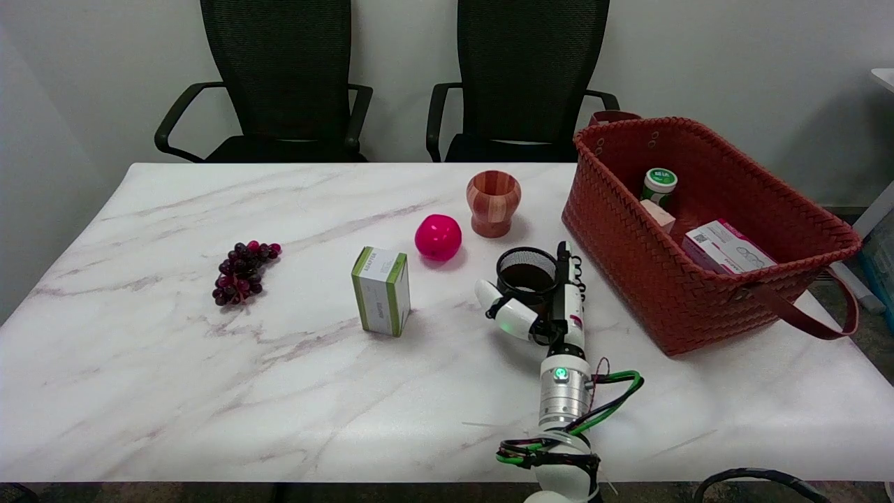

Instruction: Pick up the black pen container.

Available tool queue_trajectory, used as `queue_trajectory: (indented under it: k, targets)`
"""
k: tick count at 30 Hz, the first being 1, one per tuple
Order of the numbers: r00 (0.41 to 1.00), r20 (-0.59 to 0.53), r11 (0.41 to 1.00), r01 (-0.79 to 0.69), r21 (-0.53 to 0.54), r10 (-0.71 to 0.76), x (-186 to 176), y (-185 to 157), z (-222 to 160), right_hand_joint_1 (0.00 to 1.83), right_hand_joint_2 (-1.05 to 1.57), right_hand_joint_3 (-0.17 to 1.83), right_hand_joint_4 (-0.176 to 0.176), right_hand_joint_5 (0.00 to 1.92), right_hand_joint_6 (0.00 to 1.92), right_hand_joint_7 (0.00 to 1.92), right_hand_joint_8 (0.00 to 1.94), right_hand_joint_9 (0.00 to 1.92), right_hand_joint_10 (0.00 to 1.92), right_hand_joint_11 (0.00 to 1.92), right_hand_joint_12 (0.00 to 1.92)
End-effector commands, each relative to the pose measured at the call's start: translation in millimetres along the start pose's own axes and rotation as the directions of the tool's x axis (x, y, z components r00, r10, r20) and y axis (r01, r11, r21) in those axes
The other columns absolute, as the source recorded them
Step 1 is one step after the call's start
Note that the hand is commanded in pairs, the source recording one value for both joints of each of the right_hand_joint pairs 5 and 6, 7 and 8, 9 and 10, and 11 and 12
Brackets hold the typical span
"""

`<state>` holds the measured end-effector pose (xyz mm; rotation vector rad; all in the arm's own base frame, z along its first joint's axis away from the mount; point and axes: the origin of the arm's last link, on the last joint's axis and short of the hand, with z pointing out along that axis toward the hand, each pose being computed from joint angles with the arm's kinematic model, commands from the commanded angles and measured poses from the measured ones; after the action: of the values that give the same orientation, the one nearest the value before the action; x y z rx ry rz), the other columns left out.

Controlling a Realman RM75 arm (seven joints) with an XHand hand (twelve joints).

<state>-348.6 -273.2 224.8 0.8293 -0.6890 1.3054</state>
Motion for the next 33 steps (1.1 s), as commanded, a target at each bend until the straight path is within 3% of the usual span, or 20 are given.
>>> queue_trajectory:
  k: [1, 4, 8, 10, 12, 15, 21, 28, 33]
  targets:
    - [1.000, 0.017, 1.000, -0.017, 0.012, 0.016, -4, -1, 6, 1.09, 0.53, 0.43, 0.000, 0.00, 0.00, 0.00, 0.00, 0.00, 0.00, 0.00, 0.00]
    - [1.000, 0.013, 1.000, -0.016, 0.013, 0.016, -3, -1, 5, 1.09, 0.58, 0.41, 0.000, 0.00, 0.00, 0.01, 0.01, 0.05, 0.05, 0.00, 0.00]
    - [1.000, 0.005, 1.000, -0.019, 0.014, 0.019, -2, -1, 4, 1.09, 0.65, 0.42, 0.000, 0.03, 0.03, 0.41, 0.41, 0.28, 0.28, 0.01, 0.01]
    - [1.000, 0.000, 1.000, -0.019, 0.016, 0.019, -1, -1, 4, 1.09, 0.68, 0.43, 0.000, 0.29, 0.29, 0.63, 0.63, 0.43, 0.43, 0.11, 0.11]
    - [1.000, -0.003, 1.000, -0.023, 0.017, 0.023, 0, -1, 4, 1.09, 0.71, 0.45, 0.000, 0.76, 0.76, 0.80, 0.80, 0.60, 0.60, 0.30, 0.30]
    - [0.999, -0.003, 0.999, -0.040, 0.015, 0.040, 0, 0, 4, 1.10, 0.74, 0.47, 0.000, 1.03, 1.03, 0.92, 0.92, 0.71, 0.71, 0.38, 0.38]
    - [0.999, -0.003, 0.999, -0.038, 0.014, 0.038, 1, 1, 3, 1.13, 0.74, 0.59, 0.000, 1.29, 1.29, 1.10, 1.10, 0.82, 0.82, 0.45, 0.45]
    - [0.998, 0.006, 0.998, -0.056, 0.042, 0.056, -2, -8, 5, 1.13, 0.79, 0.56, 0.000, 1.28, 1.28, 1.18, 1.18, 0.87, 0.87, 0.51, 0.51]
    - [0.996, 0.032, 0.988, -0.092, 0.123, 0.089, -9, -27, 9, 1.11, 0.85, 0.52, 0.000, 1.21, 1.21, 1.19, 1.19, 0.89, 0.89, 0.57, 0.57]
